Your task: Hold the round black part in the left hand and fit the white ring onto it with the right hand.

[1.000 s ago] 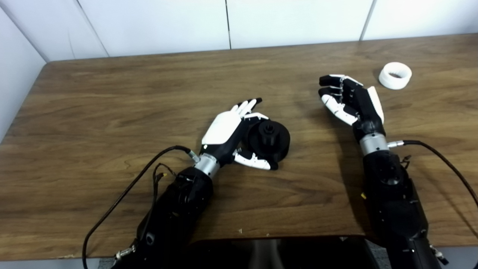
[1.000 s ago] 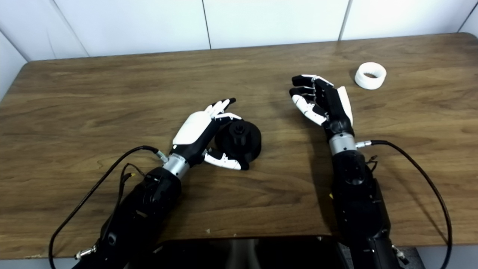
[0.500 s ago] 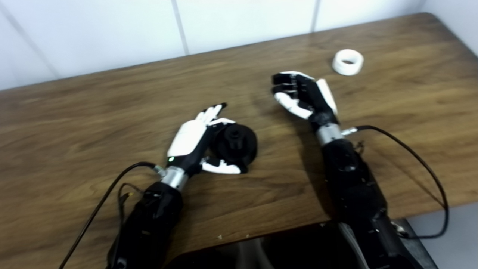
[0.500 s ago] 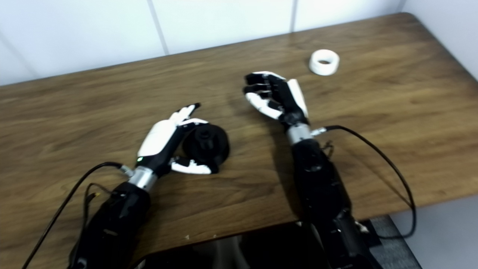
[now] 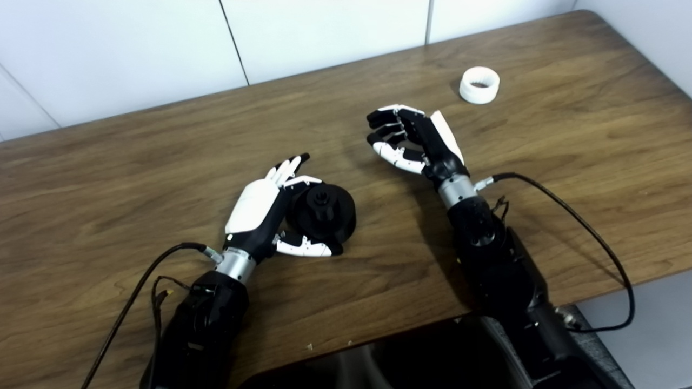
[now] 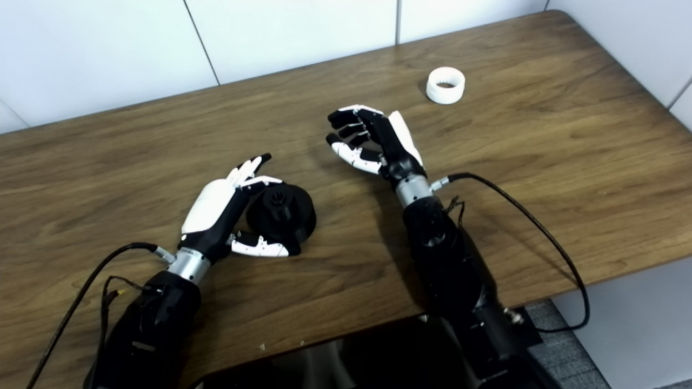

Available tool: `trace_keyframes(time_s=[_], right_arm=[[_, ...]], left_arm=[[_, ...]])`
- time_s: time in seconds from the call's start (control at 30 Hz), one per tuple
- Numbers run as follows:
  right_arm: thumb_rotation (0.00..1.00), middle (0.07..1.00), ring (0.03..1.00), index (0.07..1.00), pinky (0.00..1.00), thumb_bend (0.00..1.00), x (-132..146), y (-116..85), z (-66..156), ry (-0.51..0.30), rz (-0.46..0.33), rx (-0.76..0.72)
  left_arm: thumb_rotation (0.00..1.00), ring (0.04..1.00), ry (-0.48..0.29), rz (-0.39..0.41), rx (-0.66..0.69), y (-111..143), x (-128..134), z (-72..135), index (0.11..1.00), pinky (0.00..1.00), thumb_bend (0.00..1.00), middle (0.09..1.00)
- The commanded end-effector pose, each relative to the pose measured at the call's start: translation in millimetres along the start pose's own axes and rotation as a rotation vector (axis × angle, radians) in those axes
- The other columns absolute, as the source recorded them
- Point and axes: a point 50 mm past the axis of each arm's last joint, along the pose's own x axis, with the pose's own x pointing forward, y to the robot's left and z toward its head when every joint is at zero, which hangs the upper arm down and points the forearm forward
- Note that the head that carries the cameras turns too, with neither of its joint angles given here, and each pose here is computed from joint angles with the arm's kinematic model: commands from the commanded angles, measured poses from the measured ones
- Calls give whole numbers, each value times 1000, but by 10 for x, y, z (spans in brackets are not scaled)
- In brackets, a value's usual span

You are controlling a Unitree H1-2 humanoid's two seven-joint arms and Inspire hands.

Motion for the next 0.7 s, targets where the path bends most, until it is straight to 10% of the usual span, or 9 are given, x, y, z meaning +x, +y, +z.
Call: trace_keyframes(time_s=[0.0, 0.67], right_arm=[[344, 701, 680, 687, 616, 491, 261, -311, 270, -158, -78, -98], [392, 753, 726, 738, 574, 620, 703, -1265, 613, -205, -184, -612]], left_arm=[[331, 1000, 41, -53, 41, -11, -104, -167, 657, 1000, 1000, 1000], [379, 1000, 83, -76, 67, -107, -120, -316, 674, 1000, 1000, 1000]])
